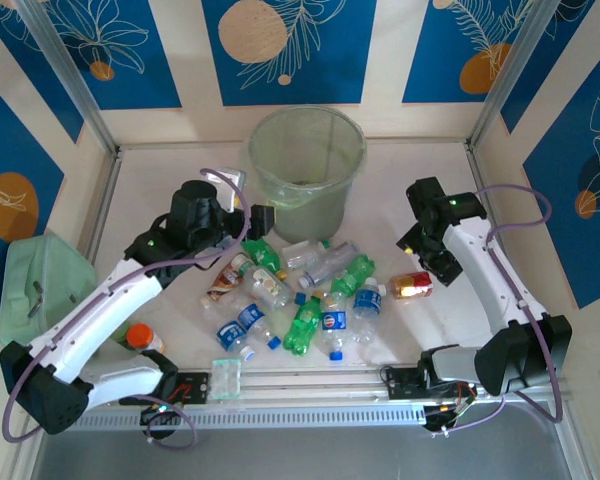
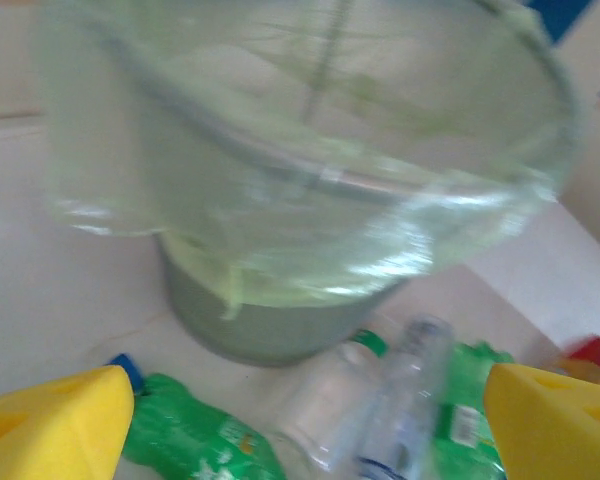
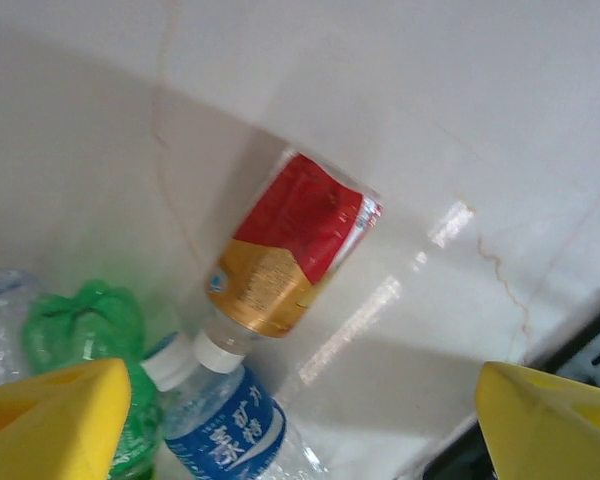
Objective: Put the plastic bottles in the bin
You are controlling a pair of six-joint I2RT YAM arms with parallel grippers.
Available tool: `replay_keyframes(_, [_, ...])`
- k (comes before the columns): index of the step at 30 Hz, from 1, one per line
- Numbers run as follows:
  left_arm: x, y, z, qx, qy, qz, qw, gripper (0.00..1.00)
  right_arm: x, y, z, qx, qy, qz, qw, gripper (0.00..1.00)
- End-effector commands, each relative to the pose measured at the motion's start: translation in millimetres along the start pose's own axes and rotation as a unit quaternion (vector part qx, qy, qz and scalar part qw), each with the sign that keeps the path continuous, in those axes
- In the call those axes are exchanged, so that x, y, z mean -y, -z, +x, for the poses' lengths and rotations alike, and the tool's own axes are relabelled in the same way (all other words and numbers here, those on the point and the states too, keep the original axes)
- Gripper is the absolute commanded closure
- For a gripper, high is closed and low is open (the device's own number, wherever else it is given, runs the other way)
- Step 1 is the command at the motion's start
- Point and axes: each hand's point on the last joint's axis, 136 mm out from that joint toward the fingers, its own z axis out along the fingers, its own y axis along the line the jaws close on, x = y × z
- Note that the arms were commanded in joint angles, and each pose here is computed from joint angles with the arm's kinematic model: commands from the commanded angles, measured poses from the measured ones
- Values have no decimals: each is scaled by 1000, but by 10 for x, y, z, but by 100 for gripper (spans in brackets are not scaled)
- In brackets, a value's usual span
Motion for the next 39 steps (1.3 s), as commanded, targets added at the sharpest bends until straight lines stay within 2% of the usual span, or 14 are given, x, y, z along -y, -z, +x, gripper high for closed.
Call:
replay_keyframes(1, [244, 156, 11, -17, -21, 59, 998, 10, 48, -107, 176, -48, -40, 7, 998, 10])
replay_keyframes(5, [394, 137, 62, -27, -37, 104, 994, 10, 58, -360, 273, -79, -68, 22, 994, 11])
replay_keyframes(10, [477, 77, 101, -37, -28, 130, 990, 13, 12, -763, 291, -118, -102, -2, 988, 12])
replay_keyframes(18, [560, 29, 160, -52, -18, 151, 987, 16, -228, -1083, 95, -120, -107, -78, 984, 12])
replay_keyframes(28, [649, -39, 146, -56, -14, 161, 985, 22, -279, -1349, -69, -119, -110, -66, 985, 16])
replay_keyframes(35, [608, -35, 175, -60, -20, 149, 987, 24, -248, -1538, -65, -130, -104, -48, 985, 28])
replay_keyframes(39, [577, -48, 156, -56, -21, 139, 988, 24, -250, -1502, -99, -120, -100, -50, 986, 37])
